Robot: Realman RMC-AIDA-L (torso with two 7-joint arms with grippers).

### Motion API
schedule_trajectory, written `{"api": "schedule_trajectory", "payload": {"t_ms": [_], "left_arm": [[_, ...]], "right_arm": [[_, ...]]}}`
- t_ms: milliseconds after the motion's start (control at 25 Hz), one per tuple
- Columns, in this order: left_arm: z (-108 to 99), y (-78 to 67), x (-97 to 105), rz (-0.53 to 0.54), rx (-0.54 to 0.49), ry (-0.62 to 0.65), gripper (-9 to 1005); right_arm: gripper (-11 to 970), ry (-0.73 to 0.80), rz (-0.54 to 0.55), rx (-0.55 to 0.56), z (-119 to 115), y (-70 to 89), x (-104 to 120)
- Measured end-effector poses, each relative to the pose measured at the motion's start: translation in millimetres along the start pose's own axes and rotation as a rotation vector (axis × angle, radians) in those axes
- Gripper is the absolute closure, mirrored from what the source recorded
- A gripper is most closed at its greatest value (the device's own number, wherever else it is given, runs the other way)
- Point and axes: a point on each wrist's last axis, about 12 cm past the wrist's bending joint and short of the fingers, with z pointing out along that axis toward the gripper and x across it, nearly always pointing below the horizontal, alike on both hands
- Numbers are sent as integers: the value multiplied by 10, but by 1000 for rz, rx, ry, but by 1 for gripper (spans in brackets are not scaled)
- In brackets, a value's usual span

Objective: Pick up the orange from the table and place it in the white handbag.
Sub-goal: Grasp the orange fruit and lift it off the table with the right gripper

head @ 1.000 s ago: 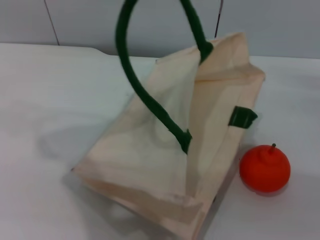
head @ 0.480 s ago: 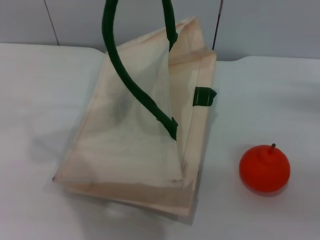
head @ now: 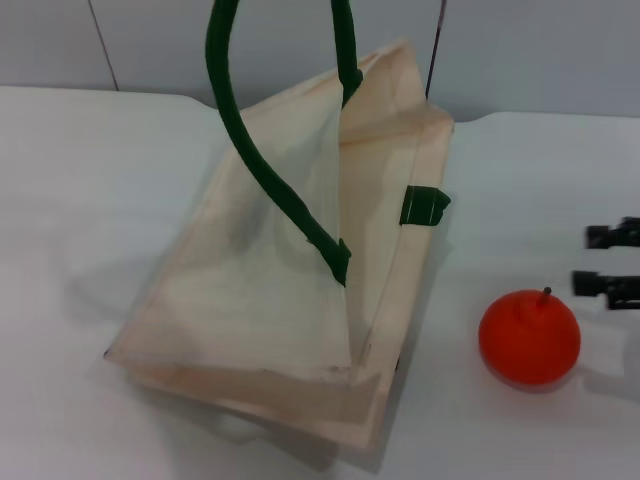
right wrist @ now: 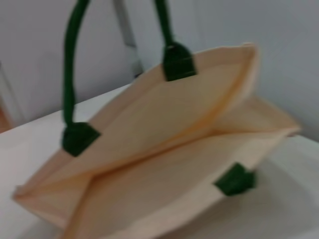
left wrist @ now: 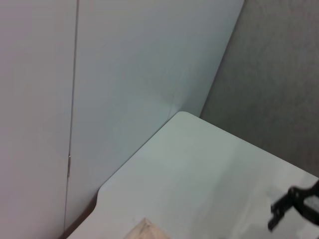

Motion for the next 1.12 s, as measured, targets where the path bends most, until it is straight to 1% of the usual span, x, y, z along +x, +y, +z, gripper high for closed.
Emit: {"api": "schedule_trajectory", "payload": {"t_ms": [120,360,440,560,680,840,1120], "left_arm": [[3,-6,-15,2,1,-1,856],[19,-21,-42,0,6,-1,856],[19,-20,-41,0,5,-1,856],[16,-13,-26,-5,4,0,856],[7,-3,-9,-10,1,-1,856],[11,-4,-7,-12,2,0,856],[-8,12,15,-21,-1,-5,856]], "right_arm": [[146,3,-9,-36,144,40,-15],[175,54,-15,-47,288,66,43],[132,76,-15,-40,328,60,70],[68,120,-21,4,416,15,112],[69,179,-35,22,492,-23,119],[74,253,-20,57,504,-64,194],[88,270,-19,64,473,-57,250]]}}
